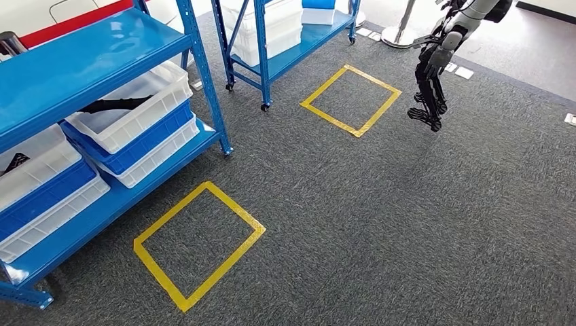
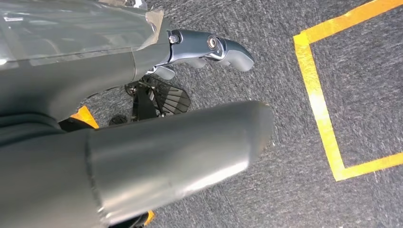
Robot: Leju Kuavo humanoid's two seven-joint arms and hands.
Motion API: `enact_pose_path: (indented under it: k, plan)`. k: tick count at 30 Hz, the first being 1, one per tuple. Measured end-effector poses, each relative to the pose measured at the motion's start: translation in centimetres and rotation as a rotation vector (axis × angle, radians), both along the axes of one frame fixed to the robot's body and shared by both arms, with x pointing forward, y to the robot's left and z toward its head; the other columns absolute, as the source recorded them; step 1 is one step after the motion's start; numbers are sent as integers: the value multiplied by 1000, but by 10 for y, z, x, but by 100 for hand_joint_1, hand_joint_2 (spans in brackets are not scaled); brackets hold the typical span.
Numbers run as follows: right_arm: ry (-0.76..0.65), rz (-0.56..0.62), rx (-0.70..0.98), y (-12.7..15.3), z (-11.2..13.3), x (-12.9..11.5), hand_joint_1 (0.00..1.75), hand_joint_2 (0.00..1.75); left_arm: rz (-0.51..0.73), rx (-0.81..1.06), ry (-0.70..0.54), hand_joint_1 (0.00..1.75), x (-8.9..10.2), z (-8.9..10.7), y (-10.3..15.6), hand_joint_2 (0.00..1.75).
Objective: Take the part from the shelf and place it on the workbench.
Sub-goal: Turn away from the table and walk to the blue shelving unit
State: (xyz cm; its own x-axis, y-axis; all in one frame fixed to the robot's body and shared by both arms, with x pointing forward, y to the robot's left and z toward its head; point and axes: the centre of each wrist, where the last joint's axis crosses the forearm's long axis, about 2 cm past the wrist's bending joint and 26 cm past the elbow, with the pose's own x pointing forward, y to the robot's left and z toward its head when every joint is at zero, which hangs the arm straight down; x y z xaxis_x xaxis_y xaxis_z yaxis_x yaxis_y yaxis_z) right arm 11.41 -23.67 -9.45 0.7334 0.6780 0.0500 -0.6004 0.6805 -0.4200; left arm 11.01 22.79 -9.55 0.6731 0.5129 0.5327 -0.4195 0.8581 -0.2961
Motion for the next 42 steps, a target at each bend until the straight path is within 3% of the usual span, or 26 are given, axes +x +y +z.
enact_pose_path:
  k: [42]
  plan:
    - [-3,-74,-14,-10,-5,-18,0,0,-47,-9,-10,0,8,3,-8,0]
